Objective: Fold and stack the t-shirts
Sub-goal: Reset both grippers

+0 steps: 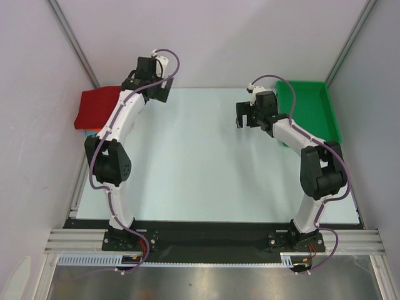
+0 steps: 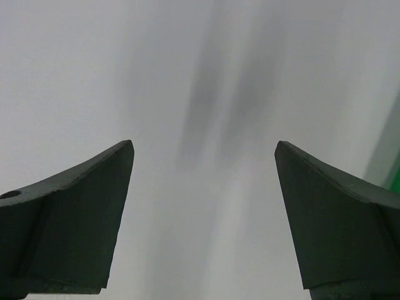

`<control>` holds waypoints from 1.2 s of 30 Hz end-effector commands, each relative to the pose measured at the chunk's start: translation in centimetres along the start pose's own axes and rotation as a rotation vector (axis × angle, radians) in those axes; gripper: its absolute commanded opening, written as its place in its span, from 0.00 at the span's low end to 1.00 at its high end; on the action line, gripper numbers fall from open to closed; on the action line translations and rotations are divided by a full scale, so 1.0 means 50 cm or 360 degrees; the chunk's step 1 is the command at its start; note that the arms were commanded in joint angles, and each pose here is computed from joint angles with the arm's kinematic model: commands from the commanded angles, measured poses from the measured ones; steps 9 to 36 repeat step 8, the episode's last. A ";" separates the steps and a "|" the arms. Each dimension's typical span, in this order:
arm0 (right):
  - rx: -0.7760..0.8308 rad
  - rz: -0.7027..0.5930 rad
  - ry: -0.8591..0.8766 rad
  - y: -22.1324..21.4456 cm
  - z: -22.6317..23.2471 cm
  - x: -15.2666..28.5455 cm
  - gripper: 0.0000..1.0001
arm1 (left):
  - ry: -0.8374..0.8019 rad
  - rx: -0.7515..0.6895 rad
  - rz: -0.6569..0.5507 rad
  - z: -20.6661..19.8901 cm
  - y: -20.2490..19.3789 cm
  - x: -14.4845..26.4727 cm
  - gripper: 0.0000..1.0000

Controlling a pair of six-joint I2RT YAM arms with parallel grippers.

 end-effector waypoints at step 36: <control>0.0080 -0.0240 -0.0345 0.077 -0.026 0.112 1.00 | -0.0393 0.0179 0.0129 -0.162 -0.045 0.055 1.00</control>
Point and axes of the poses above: each gripper's point midway between its finger pads, its own x axis back along the fingers, its own z axis along the line the jaws close on, y = z × x, the point moved 1 cm from there along x, back along the fingers, and after that the axes turned 14 degrees about x, right-handed, at the moved point
